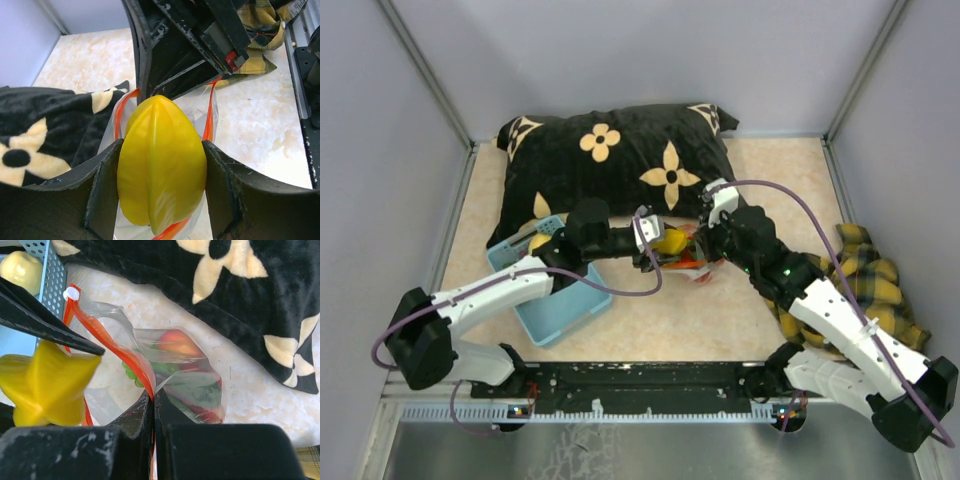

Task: Place the food in the zip-top bag and seal the zipper
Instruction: Place the fake fruit in the zipper food storage bag.

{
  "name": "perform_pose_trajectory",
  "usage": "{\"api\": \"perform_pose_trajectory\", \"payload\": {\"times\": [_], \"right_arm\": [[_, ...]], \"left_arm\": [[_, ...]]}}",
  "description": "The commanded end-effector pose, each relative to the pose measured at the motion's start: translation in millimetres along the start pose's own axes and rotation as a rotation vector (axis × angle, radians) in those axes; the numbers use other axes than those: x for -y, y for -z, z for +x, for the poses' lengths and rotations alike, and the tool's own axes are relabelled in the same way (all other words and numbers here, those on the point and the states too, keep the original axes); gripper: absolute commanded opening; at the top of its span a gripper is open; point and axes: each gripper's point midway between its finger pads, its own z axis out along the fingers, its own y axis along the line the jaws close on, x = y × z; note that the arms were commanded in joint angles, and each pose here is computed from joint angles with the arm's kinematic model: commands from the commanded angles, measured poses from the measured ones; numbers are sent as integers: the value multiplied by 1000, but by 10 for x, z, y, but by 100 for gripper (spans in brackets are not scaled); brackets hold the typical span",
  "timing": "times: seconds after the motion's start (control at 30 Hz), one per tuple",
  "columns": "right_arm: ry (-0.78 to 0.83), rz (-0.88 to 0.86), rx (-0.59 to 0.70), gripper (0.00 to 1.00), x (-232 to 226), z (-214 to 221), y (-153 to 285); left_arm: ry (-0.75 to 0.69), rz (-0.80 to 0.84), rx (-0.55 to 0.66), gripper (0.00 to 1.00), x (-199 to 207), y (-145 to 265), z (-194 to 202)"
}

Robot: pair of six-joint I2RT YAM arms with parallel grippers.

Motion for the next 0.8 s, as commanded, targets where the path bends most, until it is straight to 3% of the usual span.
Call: {"api": "perform_pose_trajectory", "payload": {"times": [0.0,0.5,0.77], "right_arm": [[0,-15,93,0,-23,-372,77],[3,-31,89,0,-50,-375,109],[8,-27,97,0,-39,-392,140]], "left_arm": [[-145,31,88,29,-42,-143,-236],[-140,-49,-143,27,-264,-370,558],[-128,-86,-251,39,-318,-330,832]]}}
